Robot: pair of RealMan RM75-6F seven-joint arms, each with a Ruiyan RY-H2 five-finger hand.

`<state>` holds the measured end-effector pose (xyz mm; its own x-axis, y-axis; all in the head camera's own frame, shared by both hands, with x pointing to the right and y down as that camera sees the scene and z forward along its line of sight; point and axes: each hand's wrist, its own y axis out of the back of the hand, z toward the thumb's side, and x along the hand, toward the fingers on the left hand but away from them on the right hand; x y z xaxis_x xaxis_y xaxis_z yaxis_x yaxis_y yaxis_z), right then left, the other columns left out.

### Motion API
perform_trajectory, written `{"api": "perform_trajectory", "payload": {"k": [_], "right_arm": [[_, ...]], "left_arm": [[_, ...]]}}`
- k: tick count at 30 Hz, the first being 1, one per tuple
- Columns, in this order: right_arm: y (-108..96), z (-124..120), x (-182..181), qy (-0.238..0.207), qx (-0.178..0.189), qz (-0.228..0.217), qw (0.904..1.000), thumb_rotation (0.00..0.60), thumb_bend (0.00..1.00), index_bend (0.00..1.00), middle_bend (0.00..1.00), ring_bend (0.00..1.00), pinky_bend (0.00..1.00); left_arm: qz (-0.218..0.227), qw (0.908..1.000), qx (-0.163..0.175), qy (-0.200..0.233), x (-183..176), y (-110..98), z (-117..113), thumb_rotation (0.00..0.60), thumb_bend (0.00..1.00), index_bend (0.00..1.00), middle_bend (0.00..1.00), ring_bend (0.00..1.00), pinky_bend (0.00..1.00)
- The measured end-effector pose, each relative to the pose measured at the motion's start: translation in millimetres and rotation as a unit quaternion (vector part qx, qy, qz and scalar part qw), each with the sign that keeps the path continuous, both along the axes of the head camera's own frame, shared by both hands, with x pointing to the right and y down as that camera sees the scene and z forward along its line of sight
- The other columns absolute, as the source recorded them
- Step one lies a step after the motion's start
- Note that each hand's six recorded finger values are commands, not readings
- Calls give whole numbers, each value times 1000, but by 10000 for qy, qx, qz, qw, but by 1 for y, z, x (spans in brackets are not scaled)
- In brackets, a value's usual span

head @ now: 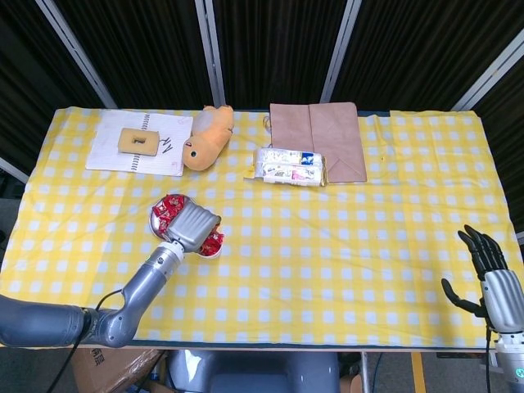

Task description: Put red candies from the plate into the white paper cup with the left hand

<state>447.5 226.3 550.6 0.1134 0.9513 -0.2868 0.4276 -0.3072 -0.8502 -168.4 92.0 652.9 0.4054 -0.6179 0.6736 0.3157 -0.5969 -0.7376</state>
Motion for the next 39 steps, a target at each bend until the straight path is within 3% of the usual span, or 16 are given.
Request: {"api": "perform_trajectory", "payload": {"k": [16, 27, 39], "right_arm": [[0, -1, 0, -10, 14, 8, 10000, 600, 424, 0, 0, 0, 0], [0, -1, 0, -6, 19, -2, 10000, 600, 424, 0, 0, 0, 0], [1, 0, 1, -1, -1, -2, 10000, 600, 424, 0, 0, 0, 0]], "left_arm": [[33, 10000, 29, 86, 3, -1, -7, 600, 312, 424, 862, 1000, 972], [-202, 9991, 237, 298, -5, -17, -27, 600, 236, 330, 819, 995, 972], [-662, 9967, 409, -214, -56, -32, -12, 600, 236, 318, 762, 965, 969]]}}
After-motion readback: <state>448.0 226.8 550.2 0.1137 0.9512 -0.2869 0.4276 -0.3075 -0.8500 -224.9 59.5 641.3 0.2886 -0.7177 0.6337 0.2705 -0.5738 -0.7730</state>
